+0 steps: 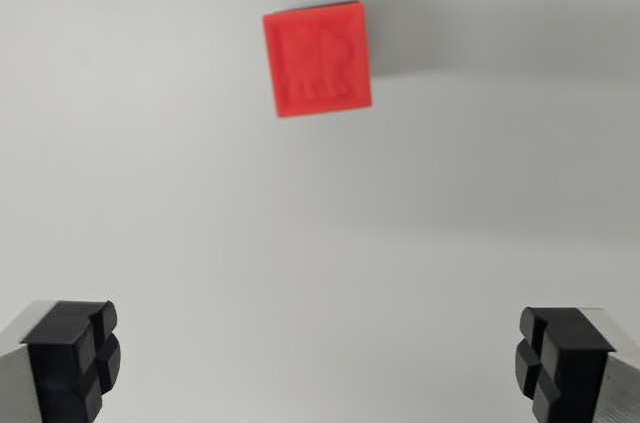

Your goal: Destack cube

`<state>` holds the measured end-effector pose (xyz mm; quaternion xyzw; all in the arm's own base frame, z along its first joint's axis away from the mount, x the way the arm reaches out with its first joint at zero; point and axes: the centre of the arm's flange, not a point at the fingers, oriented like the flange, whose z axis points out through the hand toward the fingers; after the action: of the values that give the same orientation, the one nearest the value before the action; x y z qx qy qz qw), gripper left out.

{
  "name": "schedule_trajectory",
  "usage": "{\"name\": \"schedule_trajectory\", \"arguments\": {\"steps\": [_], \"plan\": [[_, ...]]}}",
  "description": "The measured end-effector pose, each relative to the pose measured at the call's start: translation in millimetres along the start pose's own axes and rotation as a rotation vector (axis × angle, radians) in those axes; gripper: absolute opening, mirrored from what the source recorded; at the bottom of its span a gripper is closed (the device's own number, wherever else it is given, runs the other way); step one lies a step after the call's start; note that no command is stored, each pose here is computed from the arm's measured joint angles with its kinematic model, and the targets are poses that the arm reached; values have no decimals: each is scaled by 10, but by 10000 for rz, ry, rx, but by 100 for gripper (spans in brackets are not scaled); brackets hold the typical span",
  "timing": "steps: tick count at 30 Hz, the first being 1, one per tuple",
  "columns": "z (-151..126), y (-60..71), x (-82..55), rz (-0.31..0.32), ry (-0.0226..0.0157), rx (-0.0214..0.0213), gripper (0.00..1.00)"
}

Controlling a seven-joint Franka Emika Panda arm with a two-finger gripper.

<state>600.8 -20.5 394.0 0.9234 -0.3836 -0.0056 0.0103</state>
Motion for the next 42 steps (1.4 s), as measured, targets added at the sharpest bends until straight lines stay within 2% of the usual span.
{"name": "schedule_trajectory", "arguments": {"steps": [25,30,37,42], "plan": [[868,-302,280,-1711,26,160,100],[1044,-309,283,-1731,48,176,100],[1367,-315,282,-1739,31,155,100],[1566,-321,282,-1743,39,160,100]]}}
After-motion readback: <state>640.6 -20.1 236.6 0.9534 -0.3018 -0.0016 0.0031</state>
